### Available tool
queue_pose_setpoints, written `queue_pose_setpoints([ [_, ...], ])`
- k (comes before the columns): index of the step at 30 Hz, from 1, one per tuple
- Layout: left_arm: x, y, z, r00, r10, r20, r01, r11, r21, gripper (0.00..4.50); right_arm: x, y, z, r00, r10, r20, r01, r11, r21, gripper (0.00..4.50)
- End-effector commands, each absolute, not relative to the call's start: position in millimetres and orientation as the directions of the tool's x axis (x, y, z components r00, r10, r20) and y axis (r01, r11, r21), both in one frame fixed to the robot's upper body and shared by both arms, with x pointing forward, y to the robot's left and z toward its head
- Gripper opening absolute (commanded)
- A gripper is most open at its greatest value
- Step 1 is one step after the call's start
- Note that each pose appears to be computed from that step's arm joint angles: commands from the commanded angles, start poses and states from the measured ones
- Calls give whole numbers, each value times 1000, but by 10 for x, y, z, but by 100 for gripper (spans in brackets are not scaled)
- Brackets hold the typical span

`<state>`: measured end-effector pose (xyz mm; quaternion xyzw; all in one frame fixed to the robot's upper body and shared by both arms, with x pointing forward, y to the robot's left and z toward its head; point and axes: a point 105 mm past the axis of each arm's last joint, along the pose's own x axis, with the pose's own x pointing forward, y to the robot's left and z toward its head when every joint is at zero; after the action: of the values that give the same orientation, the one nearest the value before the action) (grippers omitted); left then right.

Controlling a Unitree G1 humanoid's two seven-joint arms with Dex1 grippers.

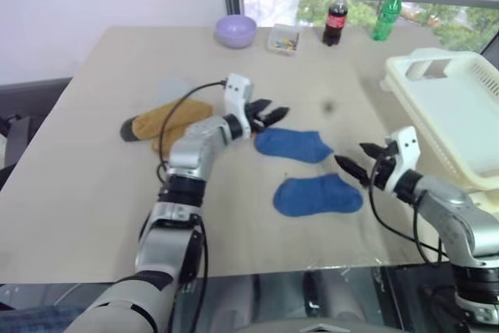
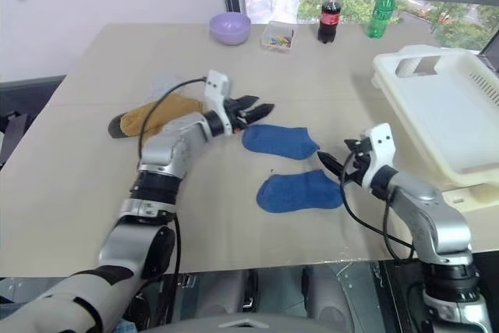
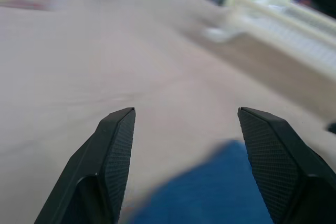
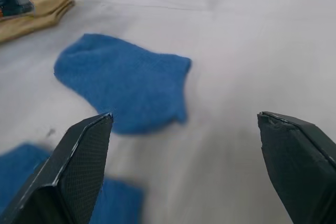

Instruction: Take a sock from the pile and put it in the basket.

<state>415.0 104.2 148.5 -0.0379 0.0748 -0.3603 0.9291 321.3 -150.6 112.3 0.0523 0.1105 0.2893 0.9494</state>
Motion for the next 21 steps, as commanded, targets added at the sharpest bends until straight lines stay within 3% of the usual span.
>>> queue_pose_setpoints([
  [1, 4096, 1053, 1444, 707, -697, -122, 690, 717, -99, 330, 3271, -1456, 1096, 814, 549, -187, -525, 835, 167, 450],
  [5, 3996, 1109, 1255, 692, -698, -185, 696, 713, -84, 330, 3285, -1312, 991, 785, 577, -225, -540, 815, 210, 450],
  [8, 3963, 1123, 1178, 691, -692, -211, 693, 716, -78, 337, 3284, -1248, 969, 766, 596, -241, -558, 803, 211, 323],
  [10, 3938, 1113, 1153, 685, -695, -219, 698, 712, -75, 337, 3282, -1226, 978, 756, 608, -243, -573, 794, 205, 206],
  [14, 3915, 1122, 1091, 680, -692, -241, 699, 712, -71, 337, 3288, -1230, 981, 753, 608, -250, -581, 794, 180, 27],
  [21, 3923, 1166, 989, 686, -669, -287, 675, 732, -92, 337, 3297, -1242, 981, 764, 594, -252, -576, 804, 150, 12],
])
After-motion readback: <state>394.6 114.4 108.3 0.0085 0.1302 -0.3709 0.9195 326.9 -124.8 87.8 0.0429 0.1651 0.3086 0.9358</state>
